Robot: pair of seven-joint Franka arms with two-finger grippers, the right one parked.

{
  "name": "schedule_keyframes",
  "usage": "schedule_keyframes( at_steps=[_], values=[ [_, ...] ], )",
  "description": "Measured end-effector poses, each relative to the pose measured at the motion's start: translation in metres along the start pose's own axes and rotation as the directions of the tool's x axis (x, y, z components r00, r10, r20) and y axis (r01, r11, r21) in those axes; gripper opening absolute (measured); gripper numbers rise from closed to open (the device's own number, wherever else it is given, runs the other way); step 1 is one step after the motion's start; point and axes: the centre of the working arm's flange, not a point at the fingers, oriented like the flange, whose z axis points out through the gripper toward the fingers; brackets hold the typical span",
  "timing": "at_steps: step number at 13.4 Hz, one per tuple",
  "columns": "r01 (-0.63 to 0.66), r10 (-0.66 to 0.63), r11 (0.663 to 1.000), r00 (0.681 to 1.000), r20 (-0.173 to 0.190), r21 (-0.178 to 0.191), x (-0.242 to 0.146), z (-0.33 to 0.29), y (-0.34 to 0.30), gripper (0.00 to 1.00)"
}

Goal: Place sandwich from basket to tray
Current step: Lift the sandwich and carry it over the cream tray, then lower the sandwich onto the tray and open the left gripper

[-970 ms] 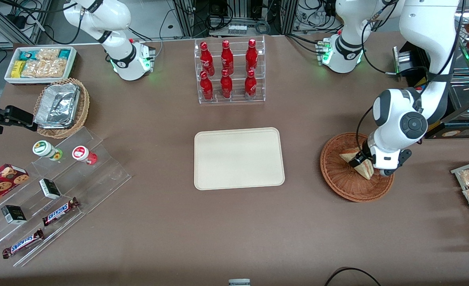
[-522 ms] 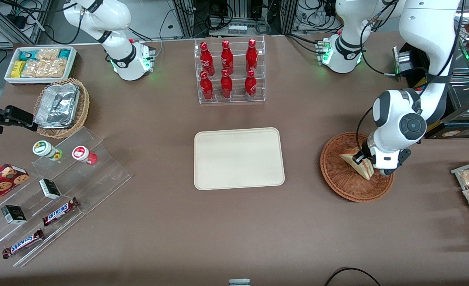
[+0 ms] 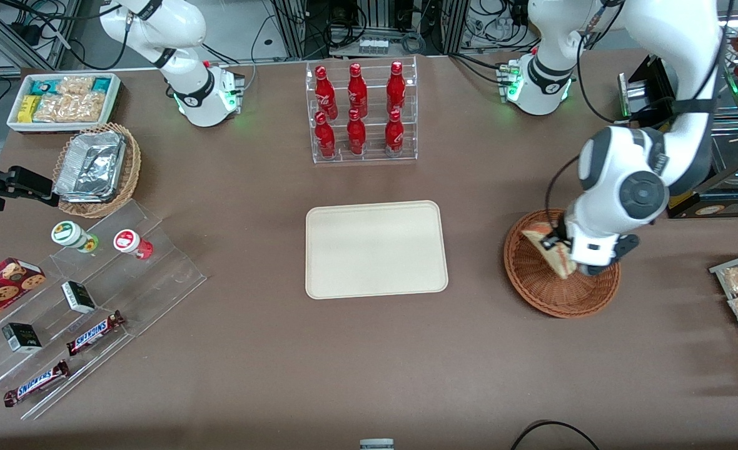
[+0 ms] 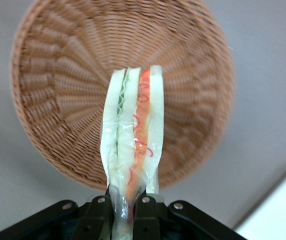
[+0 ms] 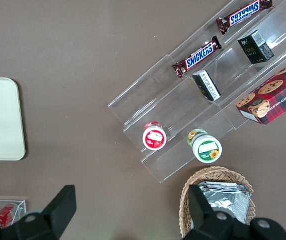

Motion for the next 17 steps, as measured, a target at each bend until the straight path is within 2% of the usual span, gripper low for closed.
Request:
schedule_keyframes(
  at_steps=[4, 8, 13, 17],
  values=[
    [-0.215, 0.215, 0.977, 0.976, -0.021, -0.001, -0.071, -0.009, 0.073, 0.15],
    [-0.37, 0.37, 0.929, 0.929, -0.012, 0.0, -0.136, 0.006, 0.144, 0.15],
    [-0.444, 0.444, 0.896, 0.896, 0.002, -0.012, -0.188, 0.036, 0.223, 0.15],
    [-0.433, 0.434, 0.901, 0.901, 0.015, -0.017, -0.214, 0.064, 0.265, 0.15]
  ],
)
